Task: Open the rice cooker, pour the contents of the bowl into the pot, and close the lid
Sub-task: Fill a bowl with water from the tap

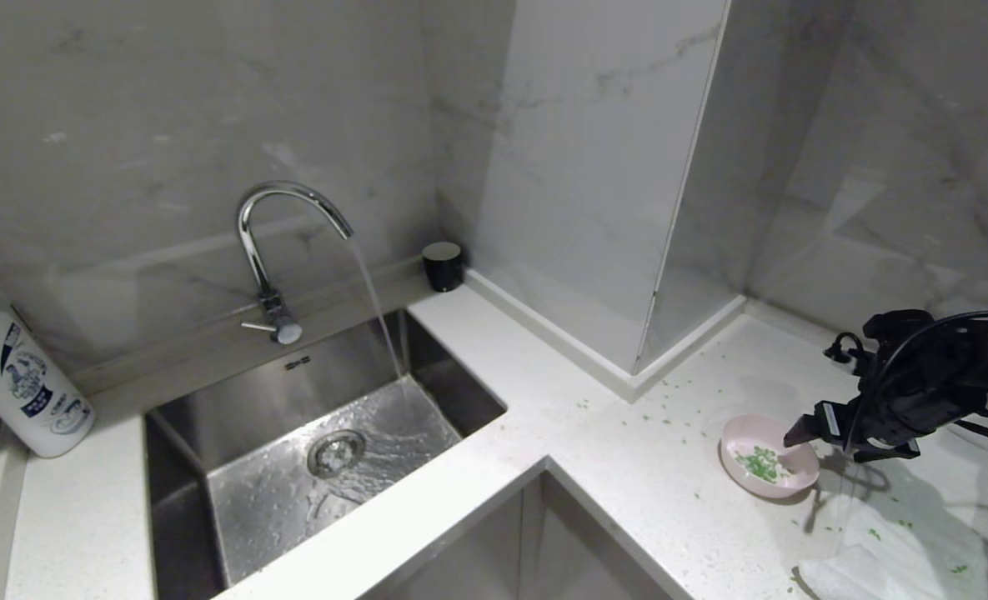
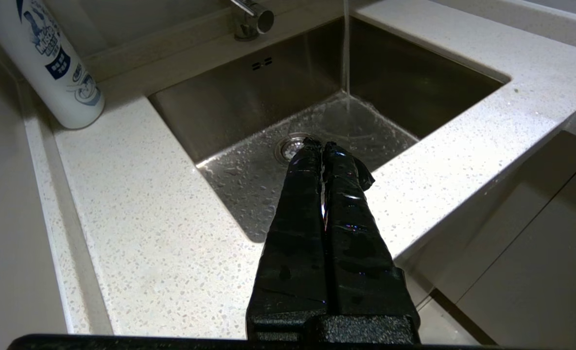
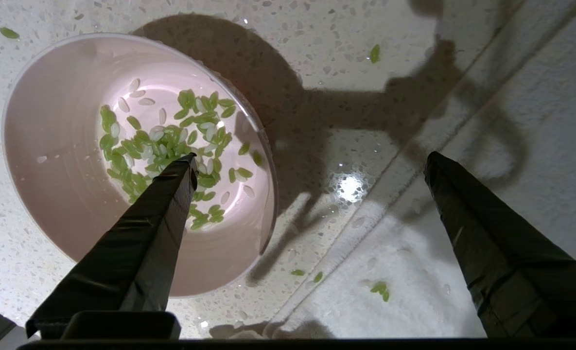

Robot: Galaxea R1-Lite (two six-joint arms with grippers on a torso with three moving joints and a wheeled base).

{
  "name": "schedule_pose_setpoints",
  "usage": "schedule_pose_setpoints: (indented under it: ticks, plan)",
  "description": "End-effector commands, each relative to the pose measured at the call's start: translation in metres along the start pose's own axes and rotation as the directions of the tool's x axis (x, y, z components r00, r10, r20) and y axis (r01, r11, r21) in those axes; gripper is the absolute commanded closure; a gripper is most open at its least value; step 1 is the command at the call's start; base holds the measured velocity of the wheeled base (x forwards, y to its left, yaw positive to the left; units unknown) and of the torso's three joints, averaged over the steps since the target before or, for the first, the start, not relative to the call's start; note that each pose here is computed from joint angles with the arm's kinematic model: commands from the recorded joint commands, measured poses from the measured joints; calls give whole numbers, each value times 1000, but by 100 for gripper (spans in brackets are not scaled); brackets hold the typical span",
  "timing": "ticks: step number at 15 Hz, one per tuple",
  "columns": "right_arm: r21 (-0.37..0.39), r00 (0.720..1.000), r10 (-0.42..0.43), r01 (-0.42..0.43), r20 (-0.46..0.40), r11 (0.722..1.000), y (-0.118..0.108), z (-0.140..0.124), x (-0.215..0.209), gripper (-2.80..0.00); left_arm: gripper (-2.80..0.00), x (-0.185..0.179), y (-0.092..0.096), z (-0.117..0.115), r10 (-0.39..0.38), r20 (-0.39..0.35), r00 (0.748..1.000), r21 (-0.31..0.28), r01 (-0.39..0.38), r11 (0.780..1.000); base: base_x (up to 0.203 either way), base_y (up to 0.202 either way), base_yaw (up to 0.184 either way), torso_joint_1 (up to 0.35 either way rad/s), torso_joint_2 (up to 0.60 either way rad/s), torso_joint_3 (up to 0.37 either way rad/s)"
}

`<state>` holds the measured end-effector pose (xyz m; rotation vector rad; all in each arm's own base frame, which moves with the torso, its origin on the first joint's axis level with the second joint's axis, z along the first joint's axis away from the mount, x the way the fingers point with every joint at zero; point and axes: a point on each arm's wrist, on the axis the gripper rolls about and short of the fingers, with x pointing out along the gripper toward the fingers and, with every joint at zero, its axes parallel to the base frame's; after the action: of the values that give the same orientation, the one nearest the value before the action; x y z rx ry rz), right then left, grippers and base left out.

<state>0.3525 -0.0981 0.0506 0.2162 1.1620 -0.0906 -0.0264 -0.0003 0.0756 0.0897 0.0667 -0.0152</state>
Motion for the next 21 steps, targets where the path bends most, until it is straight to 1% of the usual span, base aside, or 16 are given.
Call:
schedule_pose_setpoints:
  ticks: [1, 2, 3, 6, 16, 19, 21]
  plan:
    - [-1, 1000, 6, -6, -15, 1000, 1, -2, 5, -280, 0, 0, 0, 0, 0, -2, 1000, 0, 0, 1000, 0, 0, 0, 0, 0, 0]
    - [-2, 1000, 9, -9, -17, 1000, 2, -2, 5, -280, 0, 0, 0, 0, 0, -2, 1000, 0, 0, 1000, 0, 0, 0, 0, 0, 0]
    - [-2, 1000, 18, -18, -17, 1000, 2, -2, 5, 0, 0, 0, 0, 0, 0, -2, 1000, 0, 0, 1000, 0, 0, 0, 0, 0, 0]
    - [-13, 999, 38, -39, -19, 999, 6, -2, 6, 0, 0, 0, 0, 0, 0, -2, 1000, 0, 0, 1000, 0, 0, 0, 0, 0, 0]
    - [-8, 997, 42, -42, -58, 999, 7, -8, 17, 0, 0, 0, 0, 0, 6, 1, 1000, -26, -6, 1000, 0, 0, 0, 0, 0, 0]
    - [-21, 998, 53, -53, -38, 998, 23, -5, 9, 0, 0, 0, 0, 0, 9, 1, 1000, -27, -9, 1000, 0, 0, 0, 0, 0, 0]
    - [-27, 998, 61, -62, -33, 998, 33, -5, 7, 0, 0, 0, 0, 0, 9, 1, 1000, -39, -9, 999, 0, 0, 0, 0, 0, 0]
